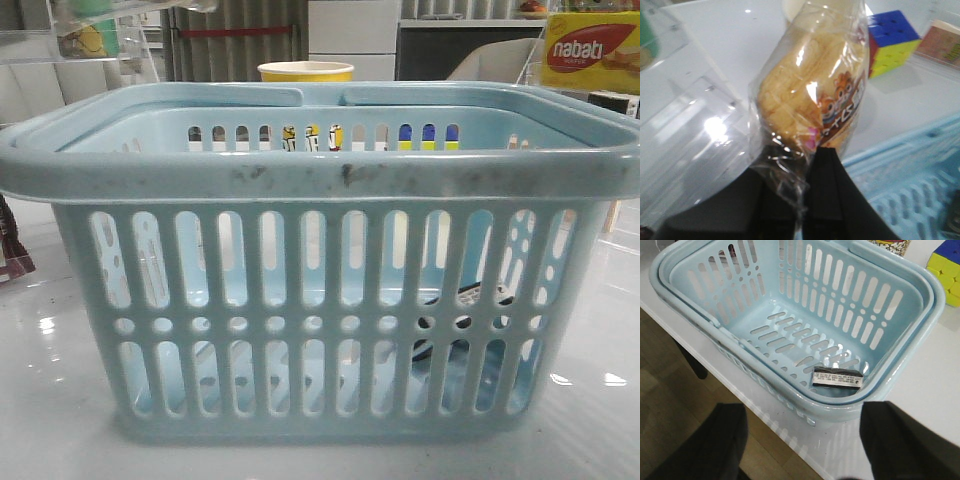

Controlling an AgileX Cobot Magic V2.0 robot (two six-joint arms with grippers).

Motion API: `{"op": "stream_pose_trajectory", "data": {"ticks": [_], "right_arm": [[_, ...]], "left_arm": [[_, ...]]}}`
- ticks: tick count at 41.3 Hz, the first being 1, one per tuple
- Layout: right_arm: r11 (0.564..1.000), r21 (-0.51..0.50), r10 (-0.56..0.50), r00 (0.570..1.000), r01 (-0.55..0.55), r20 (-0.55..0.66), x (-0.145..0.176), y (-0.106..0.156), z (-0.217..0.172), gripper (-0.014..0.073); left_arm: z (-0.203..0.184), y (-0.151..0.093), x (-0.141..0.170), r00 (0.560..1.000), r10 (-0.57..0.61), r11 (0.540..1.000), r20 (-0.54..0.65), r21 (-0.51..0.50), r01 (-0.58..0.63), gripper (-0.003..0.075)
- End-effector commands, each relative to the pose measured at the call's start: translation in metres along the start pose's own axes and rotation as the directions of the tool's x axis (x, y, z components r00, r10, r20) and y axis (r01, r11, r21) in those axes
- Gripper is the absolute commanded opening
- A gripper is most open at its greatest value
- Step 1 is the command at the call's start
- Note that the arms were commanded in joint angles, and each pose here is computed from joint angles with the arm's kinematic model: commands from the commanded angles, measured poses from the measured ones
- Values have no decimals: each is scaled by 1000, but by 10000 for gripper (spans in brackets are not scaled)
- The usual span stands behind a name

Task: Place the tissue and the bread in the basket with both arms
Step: 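Lift the bread with the left gripper and carry it over the basket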

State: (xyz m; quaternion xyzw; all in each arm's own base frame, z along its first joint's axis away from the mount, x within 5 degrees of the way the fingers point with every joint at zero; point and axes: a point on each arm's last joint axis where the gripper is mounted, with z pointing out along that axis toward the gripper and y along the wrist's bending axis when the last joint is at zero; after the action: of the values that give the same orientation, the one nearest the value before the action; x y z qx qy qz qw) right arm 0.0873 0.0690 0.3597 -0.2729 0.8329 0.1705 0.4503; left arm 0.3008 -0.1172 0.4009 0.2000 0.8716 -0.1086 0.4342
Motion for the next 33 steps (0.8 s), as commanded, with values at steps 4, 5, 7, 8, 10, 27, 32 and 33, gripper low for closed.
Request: {"op": "stream_pose_trajectory", "data": {"ticks": [4, 5, 7, 8, 10, 27, 32, 33], "right_arm": [[1000, 7, -14, 996, 14, 94, -12, 0, -6, 573], [1000, 7, -14, 996, 14, 94, -12, 0, -6, 573], [1000, 7, -14, 996, 14, 94, -12, 0, -6, 573], [1000, 7, -14, 996, 14, 94, -12, 0, -6, 573], [1000, 7, -14, 996, 14, 94, -12, 0, -6, 573], [1000, 7, -14, 996, 14, 94, -12, 0, -6, 573], [1000, 7, -14, 996, 14, 94, -12, 0, -6, 573], [1000, 7, -14, 996, 14, 94, -12, 0, -6, 573]], "left_arm": [[-23, -53, -2, 991, 87, 986, 105, 133, -100, 93], [-22, -60, 2, 990, 99, 982, 96, 152, -113, 93], [-18, -71, 10, 990, 122, 975, 76, 179, -134, 93], [-16, -75, 13, 989, 130, 972, 66, 190, -141, 93], [-12, -83, 22, 988, 149, 965, 41, 214, -154, 93], [5, -101, 51, 982, 187, 950, -6, 257, -179, 171], [5, -101, 51, 983, 186, 950, -5, 257, -179, 353], [5, -101, 51, 983, 186, 950, -5, 257, -179, 395]]}}
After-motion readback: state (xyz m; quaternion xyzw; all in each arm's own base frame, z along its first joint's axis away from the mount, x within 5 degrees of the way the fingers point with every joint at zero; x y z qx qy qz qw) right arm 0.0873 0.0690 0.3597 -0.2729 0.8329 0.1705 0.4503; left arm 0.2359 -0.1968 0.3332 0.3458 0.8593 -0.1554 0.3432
